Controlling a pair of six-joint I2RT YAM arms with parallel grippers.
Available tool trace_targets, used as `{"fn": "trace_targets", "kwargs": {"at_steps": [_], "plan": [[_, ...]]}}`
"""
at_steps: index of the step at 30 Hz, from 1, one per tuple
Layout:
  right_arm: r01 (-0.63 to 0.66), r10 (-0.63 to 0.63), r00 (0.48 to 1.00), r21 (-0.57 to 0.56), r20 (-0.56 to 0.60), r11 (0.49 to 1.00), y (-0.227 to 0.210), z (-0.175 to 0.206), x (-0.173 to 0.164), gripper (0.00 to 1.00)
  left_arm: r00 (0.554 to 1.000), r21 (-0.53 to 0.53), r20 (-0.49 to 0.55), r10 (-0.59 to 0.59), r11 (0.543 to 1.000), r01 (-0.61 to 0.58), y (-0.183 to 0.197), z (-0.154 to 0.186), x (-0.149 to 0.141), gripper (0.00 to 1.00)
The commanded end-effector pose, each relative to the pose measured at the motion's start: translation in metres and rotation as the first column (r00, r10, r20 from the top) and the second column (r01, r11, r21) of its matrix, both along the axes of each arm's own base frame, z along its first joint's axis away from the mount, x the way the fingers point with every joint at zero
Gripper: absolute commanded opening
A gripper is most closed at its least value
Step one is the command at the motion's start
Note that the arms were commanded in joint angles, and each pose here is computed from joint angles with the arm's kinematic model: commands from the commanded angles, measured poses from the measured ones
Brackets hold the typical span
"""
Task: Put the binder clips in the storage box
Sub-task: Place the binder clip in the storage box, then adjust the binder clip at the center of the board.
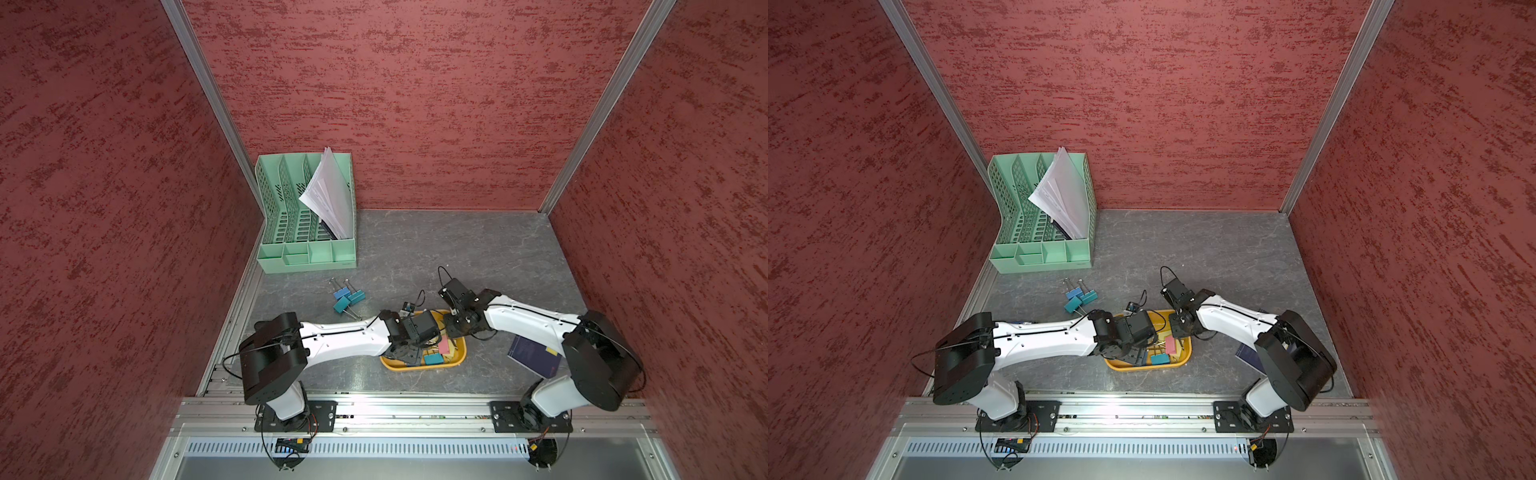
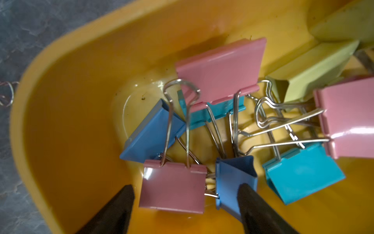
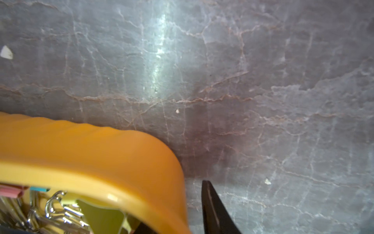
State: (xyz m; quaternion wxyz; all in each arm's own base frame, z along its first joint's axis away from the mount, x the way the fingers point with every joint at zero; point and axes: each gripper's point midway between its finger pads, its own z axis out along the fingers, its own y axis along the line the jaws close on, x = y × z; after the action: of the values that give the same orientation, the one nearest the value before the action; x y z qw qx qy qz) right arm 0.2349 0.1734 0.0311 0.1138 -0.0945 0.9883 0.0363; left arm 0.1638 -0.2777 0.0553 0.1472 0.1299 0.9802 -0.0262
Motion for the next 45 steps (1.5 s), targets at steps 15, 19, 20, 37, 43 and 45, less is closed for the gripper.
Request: {"fn": "trace_targets", "kwargs": {"at_steps": [15,19,20,37,43,45], "plan": [[-0.012,0.012,1.0,0.021,-0.004,1.0,0.005,-0.003,0.003,0.31,0.895,-0.262,0.261,0.362,0.919,-0.296,0.109,0.096,0.082,0.84],[-0.018,0.018,1.0,0.021,-0.014,1.0,0.008,-0.006,0.005,0.3,0.896,-0.32,0.23,0.379,0.899,-0.298,0.108,0.076,0.101,0.28],[-0.017,0.018,1.0,0.018,-0.016,1.0,0.008,-0.007,0.006,0.3,0.9,-0.304,0.219,0.376,0.903,-0.304,0.106,0.069,0.107,0.26],[-0.023,0.023,1.0,0.021,-0.01,1.0,0.007,-0.002,0.005,0.3,0.914,-0.171,0.069,0.401,0.907,-0.385,0.105,-0.036,0.144,0.18],[-0.026,0.026,1.0,0.019,-0.009,0.999,0.007,-0.001,0.004,0.3,0.896,-0.147,0.033,0.443,0.889,-0.434,0.125,-0.045,0.108,0.19],[-0.028,0.028,1.0,0.021,-0.007,0.999,0.007,-0.001,0.004,0.3,0.886,-0.118,0.027,0.464,0.881,-0.458,0.139,-0.05,0.095,0.2]]}}
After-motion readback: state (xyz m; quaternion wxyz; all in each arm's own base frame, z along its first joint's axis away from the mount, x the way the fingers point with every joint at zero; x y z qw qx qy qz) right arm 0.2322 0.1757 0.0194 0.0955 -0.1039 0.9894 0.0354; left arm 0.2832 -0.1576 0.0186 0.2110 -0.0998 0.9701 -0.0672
